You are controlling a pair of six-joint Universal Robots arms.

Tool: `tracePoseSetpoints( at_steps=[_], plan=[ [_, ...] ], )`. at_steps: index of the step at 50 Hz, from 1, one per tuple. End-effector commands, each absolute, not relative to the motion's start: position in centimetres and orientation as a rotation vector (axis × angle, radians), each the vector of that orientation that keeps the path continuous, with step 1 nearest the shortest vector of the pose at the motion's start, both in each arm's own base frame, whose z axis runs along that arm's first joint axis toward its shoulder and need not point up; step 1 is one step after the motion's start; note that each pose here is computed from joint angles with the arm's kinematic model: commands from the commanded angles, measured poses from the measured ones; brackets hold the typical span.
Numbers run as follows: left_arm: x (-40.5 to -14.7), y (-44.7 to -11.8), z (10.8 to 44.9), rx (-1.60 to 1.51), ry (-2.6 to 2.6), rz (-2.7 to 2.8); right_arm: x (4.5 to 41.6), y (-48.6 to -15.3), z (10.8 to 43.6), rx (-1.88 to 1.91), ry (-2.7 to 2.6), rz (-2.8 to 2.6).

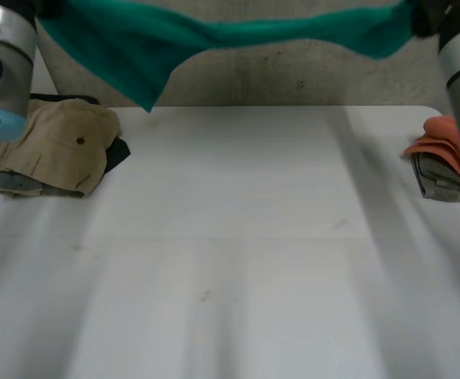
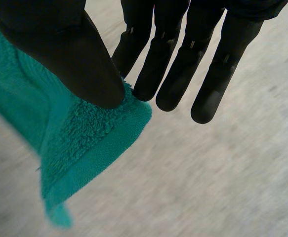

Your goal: Fold the laundry.

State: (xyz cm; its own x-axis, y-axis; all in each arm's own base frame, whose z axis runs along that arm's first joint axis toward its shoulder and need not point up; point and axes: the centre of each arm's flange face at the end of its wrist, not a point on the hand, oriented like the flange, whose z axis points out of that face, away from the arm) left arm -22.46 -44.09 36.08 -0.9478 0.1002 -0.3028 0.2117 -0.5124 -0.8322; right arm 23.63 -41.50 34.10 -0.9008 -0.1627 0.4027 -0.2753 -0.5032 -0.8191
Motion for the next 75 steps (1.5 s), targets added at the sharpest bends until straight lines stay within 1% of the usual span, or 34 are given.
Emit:
tracePoseSetpoints(
  at_steps=[1,4,5,8,9,12,13,15,16,18,19,22,23,27,28,31,33,34,37,38,41,42,46,52,57,65,67,69,71,75],
  plan=[
    [-22.8,-44.1,28.4,0.636,1.746,-2.413,24.0,-42.2,25.5,0.843,-1.831,2.330],
    [-23.3,-43.5,25.6,0.718,1.821,-2.331,24.0,-42.1,22.0,0.913,-1.924,2.220],
    [-23.6,-43.0,23.8,0.769,1.873,-2.270,23.8,-41.9,19.8,0.954,-1.977,2.144],
    [-23.9,-41.8,21.4,0.857,1.944,-2.158,23.4,-41.4,17.1,1.002,-2.041,2.039],
    [-24.0,-40.8,20.0,0.913,1.992,-2.074,22.9,-41.1,16.0,1.023,-2.068,1.982],
    [-23.8,-38.8,18.2,0.998,2.087,-1.910,22.3,-40.3,15.0,1.062,-2.106,1.900],
    [-23.6,-37.4,17.4,1.044,2.139,-1.805,22.0,-39.6,14.6,1.088,-2.136,1.850],
    [-23.3,-35.8,16.9,1.090,2.189,-1.689,21.6,-38.6,14.5,1.131,-2.167,1.787],
    [-22.9,-34.0,16.5,1.138,2.237,-1.568,21.1,-37.5,14.8,1.181,-2.194,1.707],
    [-22.4,-32.2,16.2,1.188,2.290,-1.438,20.3,-36.1,15.3,1.248,-2.210,1.598],
    [-22.0,-30.3,16.0,1.243,2.333,-1.316,19.4,-34.8,15.8,1.325,-2.225,1.473],
    [-21.4,-27.4,15.8,1.340,2.388,-1.131,18.1,-32.5,16.4,1.463,-2.247,1.271],
    [-21.2,-25.6,15.8,1.409,2.409,-1.028,17.3,-31.0,17.0,1.552,-2.250,1.141],
    [-21.2,-23.0,16.1,1.550,2.409,-0.898,16.5,-28.8,17.6,1.714,-2.230,0.980],
    [-21.2,-23.0,16.4,1.558,2.399,-0.906,16.6,-28.8,17.5,1.720,-2.223,0.988],
    [-21.6,-23.7,17.0,1.540,2.366,-0.979,17.0,-29.7,17.3,1.657,-2.186,1.103],
    [-21.8,-24.8,17.5,1.508,2.331,-1.058,17.0,-30.4,17.3,1.609,-2.166,1.163],
    [-22.1,-26.2,18.1,1.468,2.285,-1.154,17.2,-31.0,17.4,1.572,-2.148,1.221],
    [-22.4,-28.5,18.8,1.397,2.225,-1.277,17.5,-31.9,17.3,1.508,-2.139,1.315],
    [-22.5,-30.0,18.9,1.360,2.191,-1.339,17.9,-32.5,17.1,1.473,-2.122,1.387],
    [-22.8,-32.1,19.0,1.308,2.145,-1.418,18.5,-33.5,17.1,1.419,-2.072,1.503],
    [-23.0,-33.3,18.9,1.281,2.118,-1.461,18.9,-34.3,16.9,1.385,-2.029,1.574],
    [-23.7,-36.0,19.2,1.233,2.054,-1.568,19.6,-36.5,17.0,1.283,-1.914,1.751],
    [-25.2,-38.8,19.3,1.189,1.968,-1.695,21.0,-39.6,16.2,1.198,-1.770,1.933],
    [-26.6,-41.3,18.6,1.159,1.878,-1.791,21.8,-41.9,14.9,1.159,-1.689,1.980],
    [-28.5,-43.2,16.2,1.171,1.847,-1.846,22.9,-46.2,11.6,1.118,-1.616,1.982],
    [-28.7,-43.7,16.2,1.156,1.831,-1.864,22.8,-47.0,11.2,1.084,-1.617,1.964],
    [-29.0,-43.8,16.3,1.138,1.823,-1.879,23.1,-47.5,10.4,1.045,-1.642,1.931],
    [-29.4,-43.6,16.2,1.131,1.831,-1.880,23.2,-47.7,10.3,1.029,-1.657,1.918],
    [-29.6,-42.9,16.6,1.097,1.859,-1.867,23.0,-46.9,11.4,1.043,-1.763,1.913]
  ],
)
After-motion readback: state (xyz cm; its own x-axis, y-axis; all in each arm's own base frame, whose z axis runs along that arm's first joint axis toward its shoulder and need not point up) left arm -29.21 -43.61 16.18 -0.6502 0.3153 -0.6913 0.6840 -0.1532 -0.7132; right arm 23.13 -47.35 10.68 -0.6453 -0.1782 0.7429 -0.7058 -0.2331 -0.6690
